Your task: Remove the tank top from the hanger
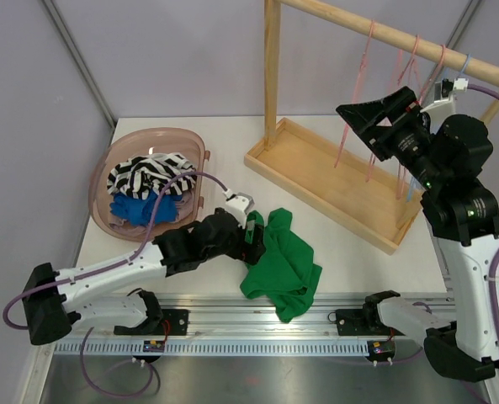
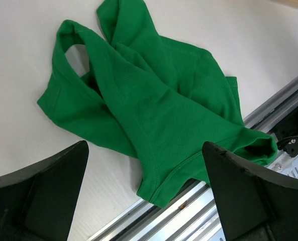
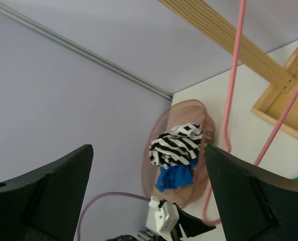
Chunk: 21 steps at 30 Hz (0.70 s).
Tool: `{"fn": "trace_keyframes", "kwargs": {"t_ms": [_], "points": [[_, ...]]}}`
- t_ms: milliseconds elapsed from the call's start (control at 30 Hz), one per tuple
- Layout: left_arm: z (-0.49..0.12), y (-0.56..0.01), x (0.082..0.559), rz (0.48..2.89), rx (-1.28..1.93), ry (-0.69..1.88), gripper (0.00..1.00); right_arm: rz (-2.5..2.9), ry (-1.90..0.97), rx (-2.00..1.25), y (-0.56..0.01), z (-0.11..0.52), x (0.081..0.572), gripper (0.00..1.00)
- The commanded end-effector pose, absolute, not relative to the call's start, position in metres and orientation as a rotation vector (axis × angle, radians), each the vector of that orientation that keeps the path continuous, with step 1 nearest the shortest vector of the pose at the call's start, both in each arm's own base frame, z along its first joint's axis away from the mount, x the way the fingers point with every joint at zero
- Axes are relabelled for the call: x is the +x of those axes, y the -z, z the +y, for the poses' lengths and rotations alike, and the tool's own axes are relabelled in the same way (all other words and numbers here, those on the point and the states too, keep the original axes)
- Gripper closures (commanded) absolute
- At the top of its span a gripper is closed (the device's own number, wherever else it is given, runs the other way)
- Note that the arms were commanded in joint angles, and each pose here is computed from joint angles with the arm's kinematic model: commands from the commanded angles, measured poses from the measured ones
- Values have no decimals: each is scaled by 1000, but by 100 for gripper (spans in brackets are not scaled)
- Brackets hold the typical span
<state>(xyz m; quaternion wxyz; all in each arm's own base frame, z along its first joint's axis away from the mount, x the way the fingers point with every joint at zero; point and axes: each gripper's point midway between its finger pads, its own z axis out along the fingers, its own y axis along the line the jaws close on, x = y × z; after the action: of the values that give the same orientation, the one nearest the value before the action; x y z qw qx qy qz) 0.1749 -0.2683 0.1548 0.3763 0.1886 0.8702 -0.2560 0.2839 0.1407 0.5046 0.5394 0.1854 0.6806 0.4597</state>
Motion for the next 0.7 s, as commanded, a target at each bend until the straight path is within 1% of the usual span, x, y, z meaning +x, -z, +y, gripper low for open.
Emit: {"fn": "trace_keyframes", "kwargs": {"t_ms": [0, 167, 300, 367, 500, 533, 667], "points": [[-293, -177, 185, 2177, 443, 647, 1, 1679, -929, 248, -496, 132, 261, 0], [-321, -152, 179, 2244, 514, 598, 1, 1719, -816, 89, -492, 123, 229, 1], [-339, -125, 175, 2307, 546, 573, 1, 1716, -753, 49, -485, 113, 208, 1], [-346, -120, 174, 2321, 557, 568, 1, 1701, -734, 23, -483, 108, 194, 1], [-349, -92, 173, 2394, 574, 491, 1, 1695, -729, -7, -476, 105, 174, 0], [-348, -77, 172, 2423, 586, 456, 1, 1677, -748, -35, -478, 106, 163, 0], [-355, -45, 165, 2480, 618, 463, 1, 1682, -794, -96, -468, 113, 148, 0]]}}
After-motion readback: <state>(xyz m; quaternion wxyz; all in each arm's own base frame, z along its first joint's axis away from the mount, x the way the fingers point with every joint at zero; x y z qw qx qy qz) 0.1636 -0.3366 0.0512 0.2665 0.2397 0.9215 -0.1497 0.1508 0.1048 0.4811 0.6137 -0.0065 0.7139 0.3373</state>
